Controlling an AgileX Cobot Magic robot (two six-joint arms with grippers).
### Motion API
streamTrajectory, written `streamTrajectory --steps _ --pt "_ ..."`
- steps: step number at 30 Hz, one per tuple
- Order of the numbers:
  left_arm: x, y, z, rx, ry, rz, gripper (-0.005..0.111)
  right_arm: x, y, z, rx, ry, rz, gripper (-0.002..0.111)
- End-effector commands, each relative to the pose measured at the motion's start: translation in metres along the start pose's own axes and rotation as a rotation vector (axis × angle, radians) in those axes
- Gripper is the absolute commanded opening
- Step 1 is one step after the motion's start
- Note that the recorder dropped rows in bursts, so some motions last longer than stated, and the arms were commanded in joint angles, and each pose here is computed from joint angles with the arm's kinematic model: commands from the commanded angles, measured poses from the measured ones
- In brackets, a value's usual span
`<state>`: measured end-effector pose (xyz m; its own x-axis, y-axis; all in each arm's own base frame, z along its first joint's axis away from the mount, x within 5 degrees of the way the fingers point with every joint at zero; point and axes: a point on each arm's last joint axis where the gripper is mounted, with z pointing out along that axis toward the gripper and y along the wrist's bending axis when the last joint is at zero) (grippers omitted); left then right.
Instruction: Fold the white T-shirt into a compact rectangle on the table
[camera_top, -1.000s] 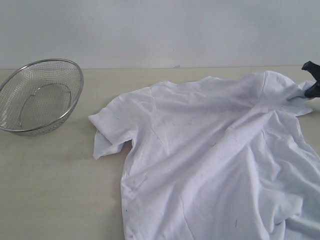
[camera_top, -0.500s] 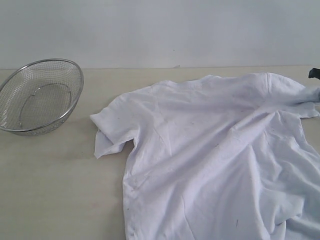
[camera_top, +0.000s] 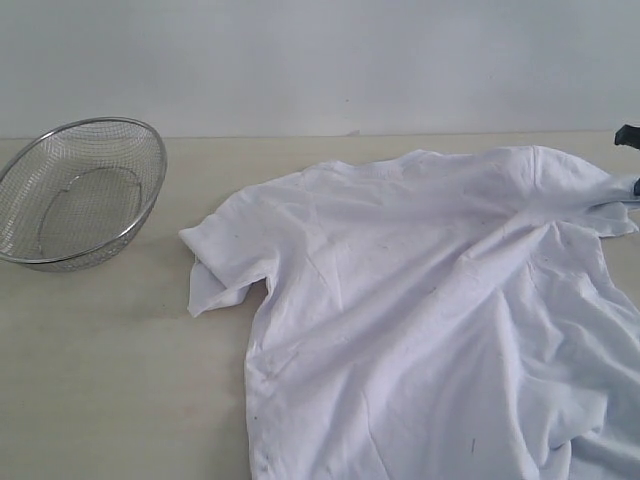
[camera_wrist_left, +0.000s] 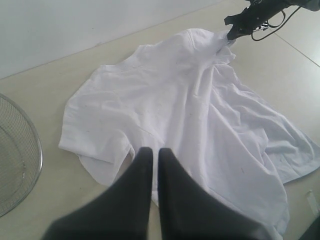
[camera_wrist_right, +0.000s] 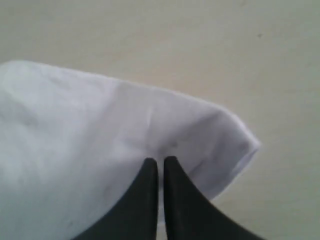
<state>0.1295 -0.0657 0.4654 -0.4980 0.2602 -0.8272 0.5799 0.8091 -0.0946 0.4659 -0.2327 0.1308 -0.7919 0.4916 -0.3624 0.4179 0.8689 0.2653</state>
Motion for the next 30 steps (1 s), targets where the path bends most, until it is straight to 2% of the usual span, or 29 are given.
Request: streamTrajectory --steps 1,9,14,17,25,27,30 --pt "0.001 0.0 0.002 0.01 0.006 -0.007 0.004 0.003 0.003 -0.004 -0.065 0.043 0.022 0.0" --pt "0.0 0.0 0.002 0.008 0.0 -0.003 0.004 0.019 0.001 0.003 -0.068 0.123 -0.019 0.0" --pt "-0.001 0.001 0.002 0.003 -0.018 -0.003 0.004 0.029 0.01 0.013 -0.206 0.13 0.046 0.0" --pt "-0.001 0.001 0.002 0.003 -0.018 -0.003 0.004 0.028 0.012 0.011 -0.229 0.129 0.05 0.0" --pt "-0.001 0.001 0.002 0.003 -0.018 -0.003 0.004 0.007 0.019 -0.026 -0.193 -0.031 -0.018 0.001" --pt "-0.001 0.001 0.002 0.004 -0.015 -0.003 0.004 0.005 0.016 -0.03 -0.19 -0.046 -0.034 0.01" --pt "-0.001 0.001 0.002 0.004 -0.015 -0.003 0.004 0.004 0.006 -0.034 -0.177 -0.052 0.003 0.043"
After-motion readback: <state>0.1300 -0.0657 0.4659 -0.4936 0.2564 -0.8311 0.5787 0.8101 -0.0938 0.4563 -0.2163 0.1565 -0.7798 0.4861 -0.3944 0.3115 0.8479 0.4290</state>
